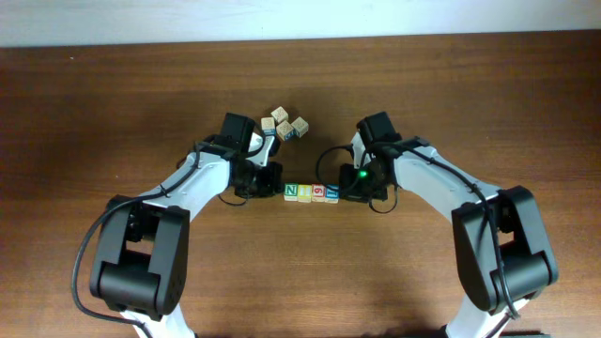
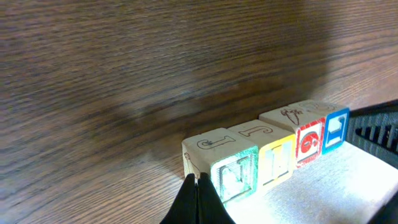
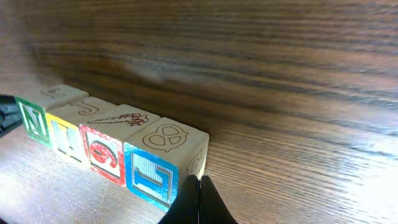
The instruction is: Rotate 4 blocks
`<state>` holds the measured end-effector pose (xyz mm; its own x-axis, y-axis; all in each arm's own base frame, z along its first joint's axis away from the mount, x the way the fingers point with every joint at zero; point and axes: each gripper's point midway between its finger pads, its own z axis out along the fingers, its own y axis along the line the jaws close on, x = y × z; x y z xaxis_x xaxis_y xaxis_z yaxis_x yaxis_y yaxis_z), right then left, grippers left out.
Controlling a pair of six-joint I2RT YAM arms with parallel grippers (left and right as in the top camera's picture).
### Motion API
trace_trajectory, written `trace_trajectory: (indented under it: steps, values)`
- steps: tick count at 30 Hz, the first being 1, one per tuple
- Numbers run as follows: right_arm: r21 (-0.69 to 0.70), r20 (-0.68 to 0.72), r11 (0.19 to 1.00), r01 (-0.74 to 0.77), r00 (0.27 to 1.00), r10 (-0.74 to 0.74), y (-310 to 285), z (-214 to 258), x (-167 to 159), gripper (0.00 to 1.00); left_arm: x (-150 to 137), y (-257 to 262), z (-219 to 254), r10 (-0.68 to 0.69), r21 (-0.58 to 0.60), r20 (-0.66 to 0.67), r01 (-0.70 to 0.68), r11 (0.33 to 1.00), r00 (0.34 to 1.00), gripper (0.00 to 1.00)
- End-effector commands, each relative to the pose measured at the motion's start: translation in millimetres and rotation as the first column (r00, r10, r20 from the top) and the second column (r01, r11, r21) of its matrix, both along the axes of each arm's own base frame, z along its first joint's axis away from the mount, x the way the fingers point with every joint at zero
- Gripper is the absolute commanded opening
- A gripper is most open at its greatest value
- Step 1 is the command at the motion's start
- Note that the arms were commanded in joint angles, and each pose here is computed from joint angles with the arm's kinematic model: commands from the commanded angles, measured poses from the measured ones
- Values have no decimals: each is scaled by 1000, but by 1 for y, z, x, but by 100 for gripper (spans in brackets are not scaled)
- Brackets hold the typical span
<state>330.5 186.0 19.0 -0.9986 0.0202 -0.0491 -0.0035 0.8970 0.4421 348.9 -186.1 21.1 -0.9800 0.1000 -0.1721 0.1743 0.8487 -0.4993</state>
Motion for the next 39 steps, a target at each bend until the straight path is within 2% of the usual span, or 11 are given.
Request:
trace_trajectory:
  steps: [1,16,23,37,39]
  values:
    - [88,63,992,-87,995,82,33,31,-1,4,-5,-10,3,-20,-43,-17,19,999,1000,0]
    - [74,160,971,-226,964,212,80,77,0,4,-5,-10,3,-20,-43,-17,19,999,1000,0]
    - [71,200,960,-271,947,253,99,80,-5,4,-5,-10,3,-20,-43,-18,19,999,1000,0]
    - [49,212,965,-256,947,240,100,79,-3,4,-9,-9,2,-20,-37,-36,19,999,999,0]
    - [11,225,976,-218,951,210,94,77,4,4,-3,4,-2,10,9,-21,-10,1000,1000,0]
